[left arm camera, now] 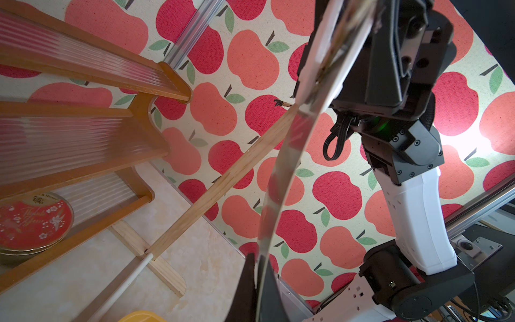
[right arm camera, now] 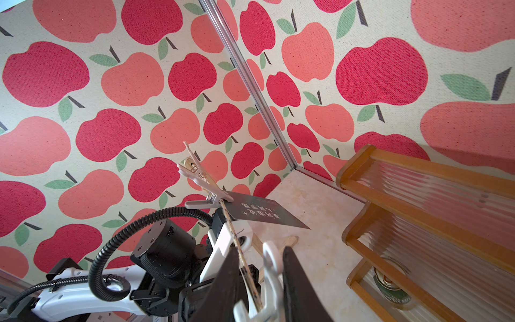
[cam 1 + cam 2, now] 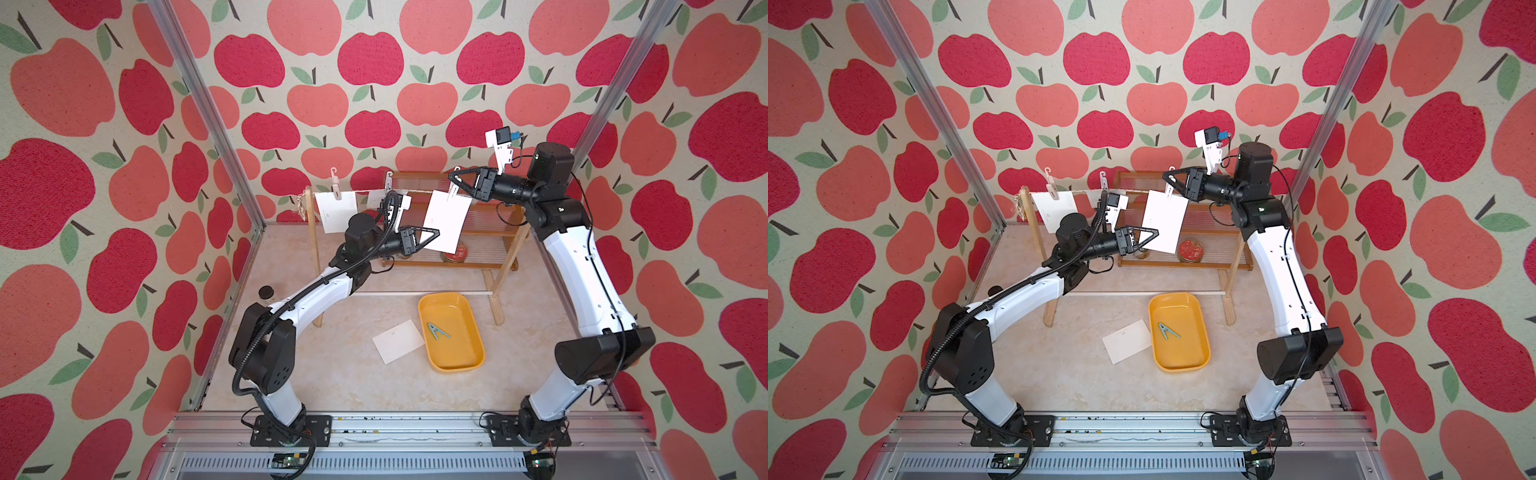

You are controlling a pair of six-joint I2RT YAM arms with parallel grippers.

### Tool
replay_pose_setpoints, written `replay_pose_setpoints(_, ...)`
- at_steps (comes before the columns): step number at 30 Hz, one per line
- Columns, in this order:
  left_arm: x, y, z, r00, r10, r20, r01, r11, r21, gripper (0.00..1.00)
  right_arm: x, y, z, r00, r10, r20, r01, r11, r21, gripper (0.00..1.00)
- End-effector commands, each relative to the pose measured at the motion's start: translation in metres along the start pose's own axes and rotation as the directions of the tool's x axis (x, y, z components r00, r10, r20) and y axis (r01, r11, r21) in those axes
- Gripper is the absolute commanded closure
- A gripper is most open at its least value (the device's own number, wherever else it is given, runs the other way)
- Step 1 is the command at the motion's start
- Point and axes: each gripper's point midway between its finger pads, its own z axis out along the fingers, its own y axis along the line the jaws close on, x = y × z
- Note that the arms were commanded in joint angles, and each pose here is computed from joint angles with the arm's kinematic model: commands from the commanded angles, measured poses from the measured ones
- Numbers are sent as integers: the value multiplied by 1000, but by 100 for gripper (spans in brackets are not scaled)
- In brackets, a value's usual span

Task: Remove the postcards from the strings
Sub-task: Remove the clamp from the clothesline.

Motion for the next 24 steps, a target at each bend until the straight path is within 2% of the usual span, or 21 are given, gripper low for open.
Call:
replay_pose_setpoints(1, 10, 5, 3, 1000, 8, -23, -8, 1000, 0, 100, -20, 23, -15, 997, -61, 55, 59, 998, 29, 73)
replay_pose_setpoints(14, 23, 11, 0, 999, -4, -37, 4, 1000, -23, 100, -30, 23, -23, 991, -94, 94, 81, 987, 135, 73)
replay_pose_setpoints(24, 47, 14, -7, 997, -18, -81, 12, 998, -65, 100, -41, 29, -33, 983, -126, 134, 102, 980, 171, 73)
